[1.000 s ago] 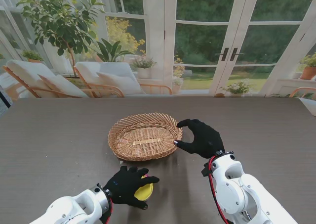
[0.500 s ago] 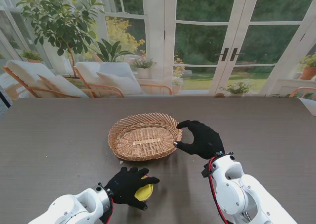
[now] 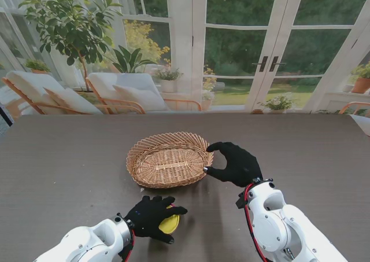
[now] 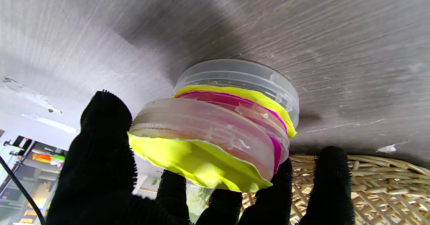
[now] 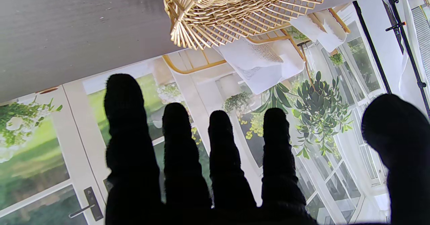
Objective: Stack culture dishes into a storage basket
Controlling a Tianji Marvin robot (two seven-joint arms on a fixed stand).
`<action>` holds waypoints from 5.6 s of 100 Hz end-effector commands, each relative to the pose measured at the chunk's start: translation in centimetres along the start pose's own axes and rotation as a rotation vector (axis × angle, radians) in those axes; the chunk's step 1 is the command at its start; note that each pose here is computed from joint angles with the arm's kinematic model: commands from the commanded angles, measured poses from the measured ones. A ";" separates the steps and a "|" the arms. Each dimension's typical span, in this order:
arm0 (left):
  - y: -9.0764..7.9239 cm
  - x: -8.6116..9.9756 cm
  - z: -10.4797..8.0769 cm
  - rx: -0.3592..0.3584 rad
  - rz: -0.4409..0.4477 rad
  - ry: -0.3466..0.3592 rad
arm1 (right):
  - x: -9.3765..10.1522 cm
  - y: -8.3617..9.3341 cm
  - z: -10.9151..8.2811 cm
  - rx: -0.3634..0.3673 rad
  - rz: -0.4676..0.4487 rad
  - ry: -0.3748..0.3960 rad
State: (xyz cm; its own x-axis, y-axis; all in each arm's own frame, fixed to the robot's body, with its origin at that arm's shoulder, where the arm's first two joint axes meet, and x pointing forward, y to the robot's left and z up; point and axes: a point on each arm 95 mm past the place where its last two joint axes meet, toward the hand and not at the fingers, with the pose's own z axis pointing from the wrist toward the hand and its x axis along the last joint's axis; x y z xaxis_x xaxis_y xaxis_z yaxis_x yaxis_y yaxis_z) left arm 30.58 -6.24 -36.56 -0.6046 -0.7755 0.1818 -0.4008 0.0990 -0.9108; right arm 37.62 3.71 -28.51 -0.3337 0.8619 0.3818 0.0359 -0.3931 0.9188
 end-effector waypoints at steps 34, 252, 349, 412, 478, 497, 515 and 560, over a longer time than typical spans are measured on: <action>0.8 -0.2 0.0 -0.037 -0.003 -0.016 | 0.3 -0.4 -0.3 0.028 0.003 0.007; 0.9 -2.0 0.1 -0.214 -0.055 0.036 | -0.1 -0.3 0.3 0.048 -0.020 -0.007; 1.8 -1.5 0.6 -0.225 0.102 0.020 | -0.4 -0.2 0.3 0.048 -0.028 -0.013; 3.0 -1.4 1.1 -0.178 0.035 0.005 | -0.7 -0.3 0.2 0.047 -0.027 -0.021; 3.8 -1.4 1.4 -0.124 0.019 0.002 | -0.7 -0.5 0.1 0.044 -0.020 -0.024; 3.9 -1.5 1.4 -0.120 0.016 0.004 | -0.7 -0.6 0.1 0.046 -0.018 -0.025; 4.0 -1.5 1.4 -0.115 0.014 0.008 | -0.8 -0.6 0.0 0.046 -0.018 -0.026; 4.6 -1.2 1.6 -0.083 0.020 0.010 | -0.8 -0.8 0.0 0.046 -0.015 -0.028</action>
State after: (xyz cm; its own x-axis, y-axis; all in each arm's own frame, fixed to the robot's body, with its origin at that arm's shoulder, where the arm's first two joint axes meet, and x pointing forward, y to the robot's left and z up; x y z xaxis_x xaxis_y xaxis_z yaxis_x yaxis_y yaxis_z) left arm 32.50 -6.42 -38.19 -0.6359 -0.7580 0.1450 -0.3524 0.1181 -0.9284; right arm 38.07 3.08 -29.10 -0.3095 0.8784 0.3641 0.0550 -0.3657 0.9291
